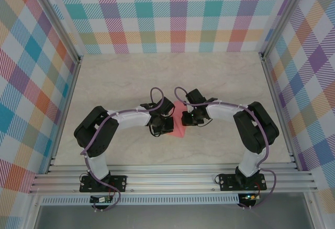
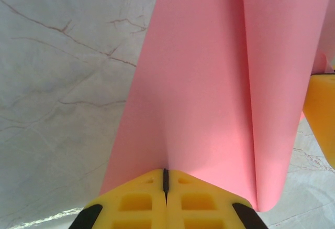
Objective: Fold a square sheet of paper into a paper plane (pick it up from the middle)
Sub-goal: Fold the triangle a second time at the center of the table.
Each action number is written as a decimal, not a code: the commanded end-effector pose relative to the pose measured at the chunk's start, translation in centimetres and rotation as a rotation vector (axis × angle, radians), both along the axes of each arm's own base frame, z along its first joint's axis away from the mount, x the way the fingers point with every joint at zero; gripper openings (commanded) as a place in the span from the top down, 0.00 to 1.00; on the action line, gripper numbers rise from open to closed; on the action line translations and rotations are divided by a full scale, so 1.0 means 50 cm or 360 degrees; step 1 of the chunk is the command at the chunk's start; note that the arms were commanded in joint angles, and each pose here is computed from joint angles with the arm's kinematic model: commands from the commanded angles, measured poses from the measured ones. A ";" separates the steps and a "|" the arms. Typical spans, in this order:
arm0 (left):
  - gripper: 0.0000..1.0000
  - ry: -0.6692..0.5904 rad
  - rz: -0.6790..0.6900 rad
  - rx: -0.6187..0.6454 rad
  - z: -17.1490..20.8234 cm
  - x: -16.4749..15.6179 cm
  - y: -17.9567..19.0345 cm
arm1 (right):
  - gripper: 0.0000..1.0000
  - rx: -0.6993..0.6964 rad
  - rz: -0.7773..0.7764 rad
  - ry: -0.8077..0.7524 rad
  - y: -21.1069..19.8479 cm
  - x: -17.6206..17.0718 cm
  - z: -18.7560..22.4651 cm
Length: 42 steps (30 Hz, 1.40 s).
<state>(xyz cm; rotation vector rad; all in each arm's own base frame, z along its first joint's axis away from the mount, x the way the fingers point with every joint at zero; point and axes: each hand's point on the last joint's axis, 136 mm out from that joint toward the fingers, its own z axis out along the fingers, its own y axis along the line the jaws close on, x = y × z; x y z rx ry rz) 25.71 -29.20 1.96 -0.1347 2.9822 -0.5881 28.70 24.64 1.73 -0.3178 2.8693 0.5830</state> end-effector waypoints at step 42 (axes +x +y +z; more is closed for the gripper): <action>1.00 -0.0067 0.0124 -0.0801 0.075 0.130 -0.094 | 0.86 -0.0098 -0.0021 0.0109 -0.022 -0.018 -0.054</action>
